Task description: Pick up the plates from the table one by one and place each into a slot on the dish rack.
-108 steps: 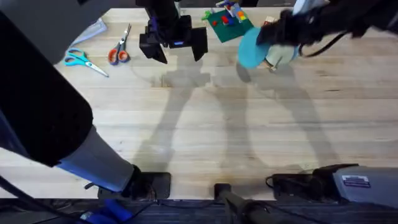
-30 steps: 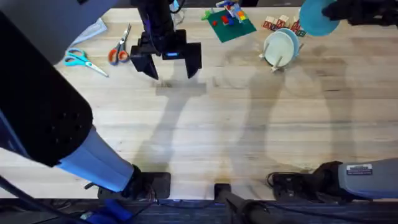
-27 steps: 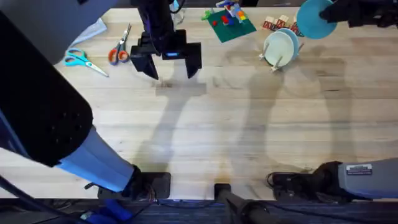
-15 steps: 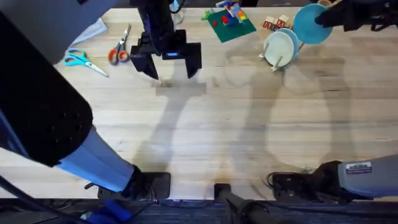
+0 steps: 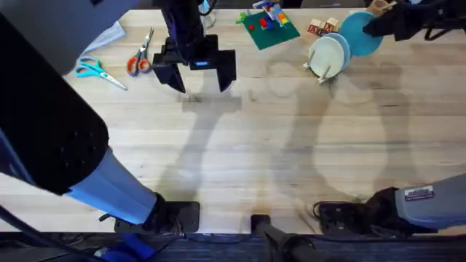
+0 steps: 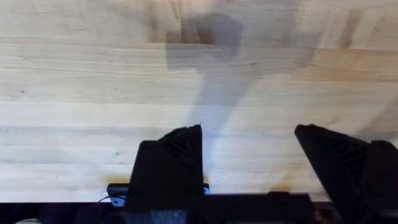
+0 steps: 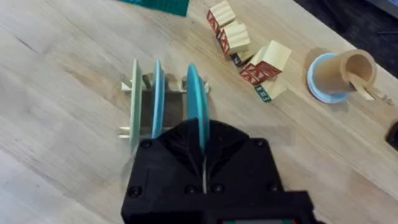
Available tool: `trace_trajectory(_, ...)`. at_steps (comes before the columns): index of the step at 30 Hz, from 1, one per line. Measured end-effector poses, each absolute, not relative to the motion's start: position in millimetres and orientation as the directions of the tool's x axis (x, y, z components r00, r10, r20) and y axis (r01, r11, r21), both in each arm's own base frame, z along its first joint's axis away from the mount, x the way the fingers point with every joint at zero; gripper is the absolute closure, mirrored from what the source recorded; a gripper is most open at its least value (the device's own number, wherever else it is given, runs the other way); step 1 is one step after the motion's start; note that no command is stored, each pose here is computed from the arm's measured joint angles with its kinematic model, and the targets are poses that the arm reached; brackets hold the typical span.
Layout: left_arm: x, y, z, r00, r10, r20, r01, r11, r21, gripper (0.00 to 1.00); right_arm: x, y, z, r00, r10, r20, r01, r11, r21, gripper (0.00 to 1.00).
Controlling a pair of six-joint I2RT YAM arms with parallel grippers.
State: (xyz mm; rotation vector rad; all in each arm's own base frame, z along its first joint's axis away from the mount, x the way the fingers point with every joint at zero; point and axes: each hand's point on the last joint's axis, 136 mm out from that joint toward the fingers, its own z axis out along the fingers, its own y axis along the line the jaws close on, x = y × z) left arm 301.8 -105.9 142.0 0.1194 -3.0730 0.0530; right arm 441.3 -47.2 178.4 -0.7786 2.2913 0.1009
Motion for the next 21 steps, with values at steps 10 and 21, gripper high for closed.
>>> trace_trajectory(10,301.7,-105.9,142.0,-0.995,-0.076,0.067,-0.079,0.996,-0.032,0.087,449.0,-49.3,165.5,-0.577,-0.503,-0.643,-0.562,0.816,-0.135,0.97)
trace_trajectory(21,301.8,-105.9,142.0,-0.995,-0.076,0.067,-0.079,0.996,-0.032,0.087,455.3,-49.1,145.4,-0.596,-0.498,-0.63,-0.567,0.816,-0.109,0.97)
